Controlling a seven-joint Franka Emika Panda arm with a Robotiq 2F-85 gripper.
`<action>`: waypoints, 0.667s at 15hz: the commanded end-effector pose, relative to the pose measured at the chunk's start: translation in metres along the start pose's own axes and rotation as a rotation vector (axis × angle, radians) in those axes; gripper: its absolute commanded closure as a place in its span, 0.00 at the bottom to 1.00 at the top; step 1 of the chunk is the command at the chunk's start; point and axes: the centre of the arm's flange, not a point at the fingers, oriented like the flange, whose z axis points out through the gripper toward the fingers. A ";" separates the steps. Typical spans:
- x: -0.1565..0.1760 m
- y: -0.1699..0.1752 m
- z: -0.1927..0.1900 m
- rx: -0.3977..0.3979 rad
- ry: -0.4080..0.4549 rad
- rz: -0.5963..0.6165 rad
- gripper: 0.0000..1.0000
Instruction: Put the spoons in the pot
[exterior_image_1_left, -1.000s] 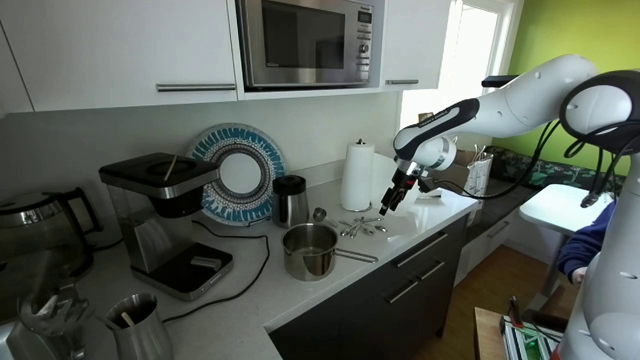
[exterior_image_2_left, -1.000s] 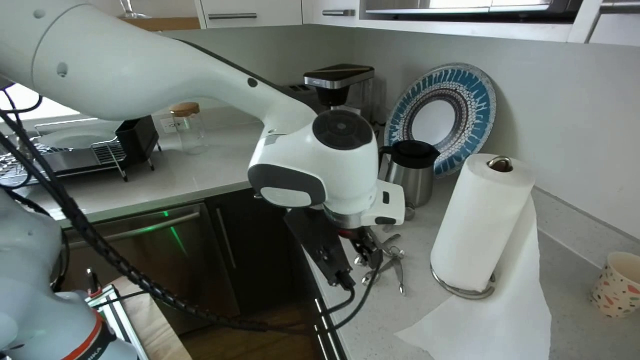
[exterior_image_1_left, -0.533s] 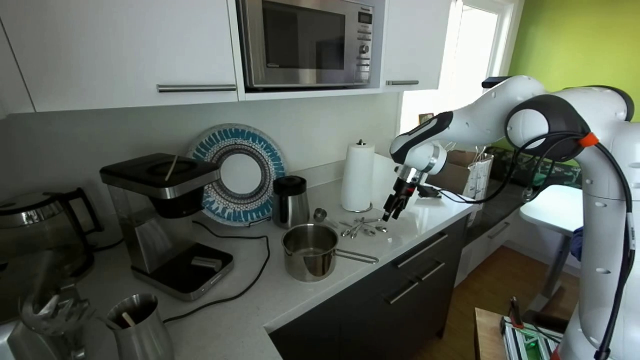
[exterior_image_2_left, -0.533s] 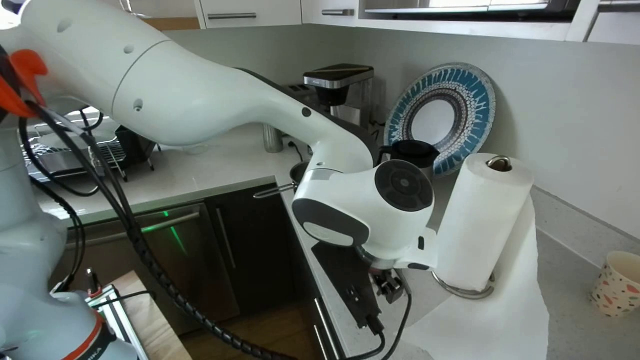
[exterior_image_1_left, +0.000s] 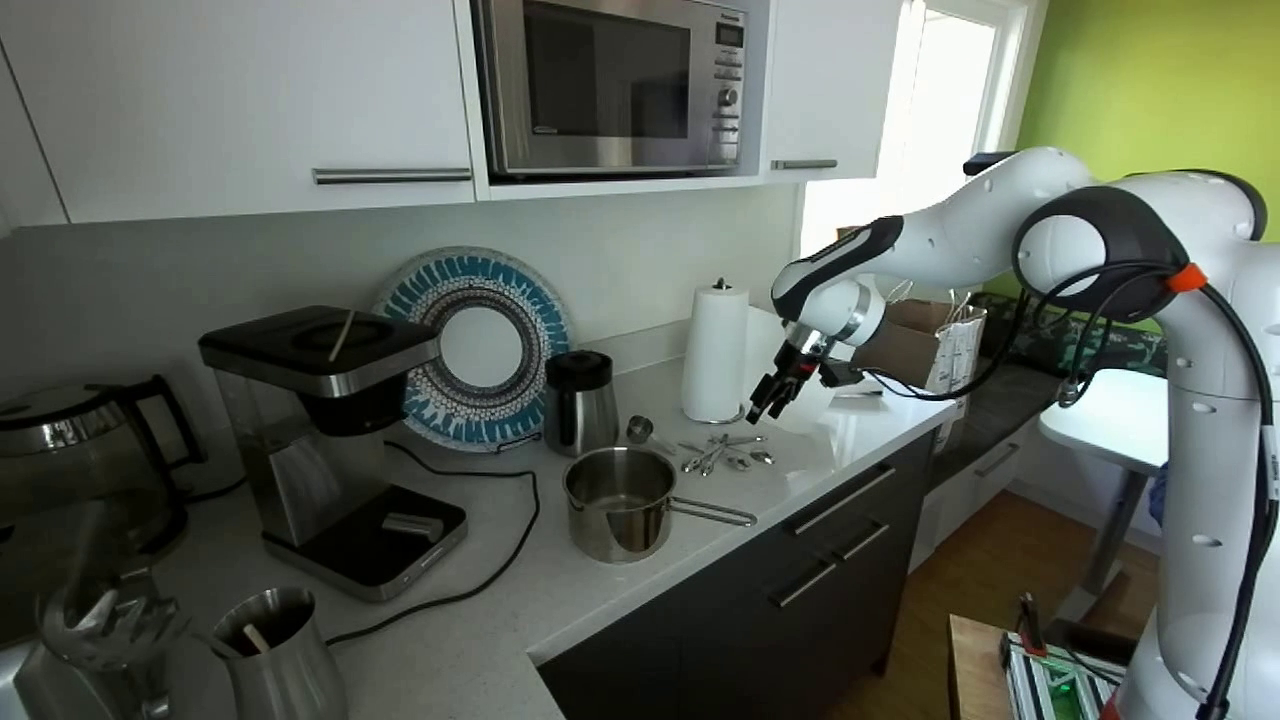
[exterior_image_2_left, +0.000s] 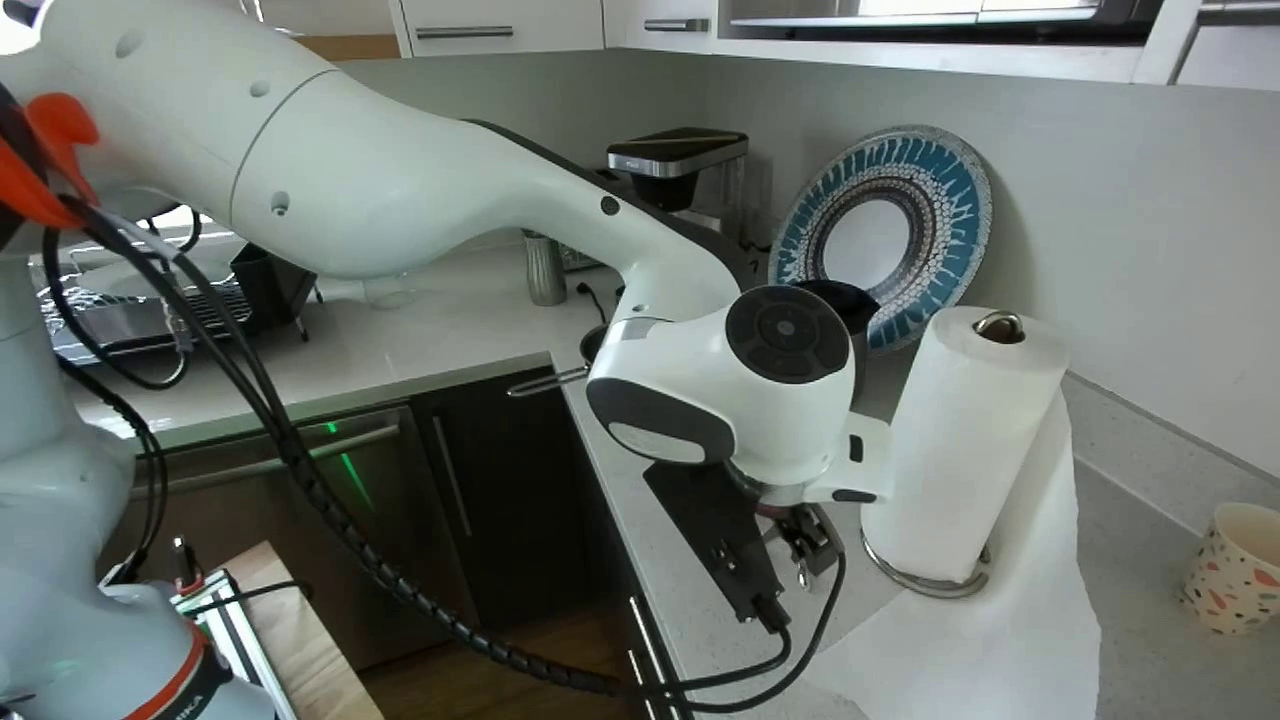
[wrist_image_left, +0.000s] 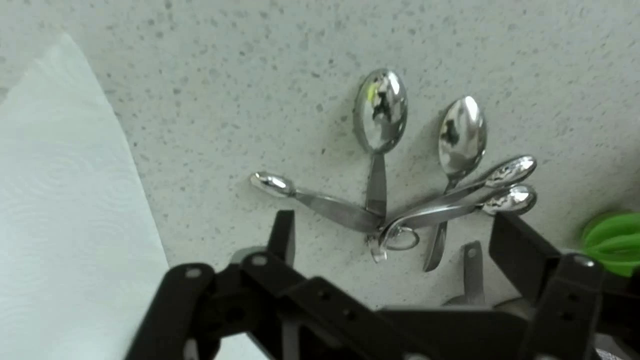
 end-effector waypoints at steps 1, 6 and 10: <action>0.021 -0.004 0.019 0.006 0.064 0.030 0.00; 0.032 -0.012 0.044 0.024 0.078 0.070 0.40; 0.031 -0.004 0.058 0.018 0.052 0.110 0.48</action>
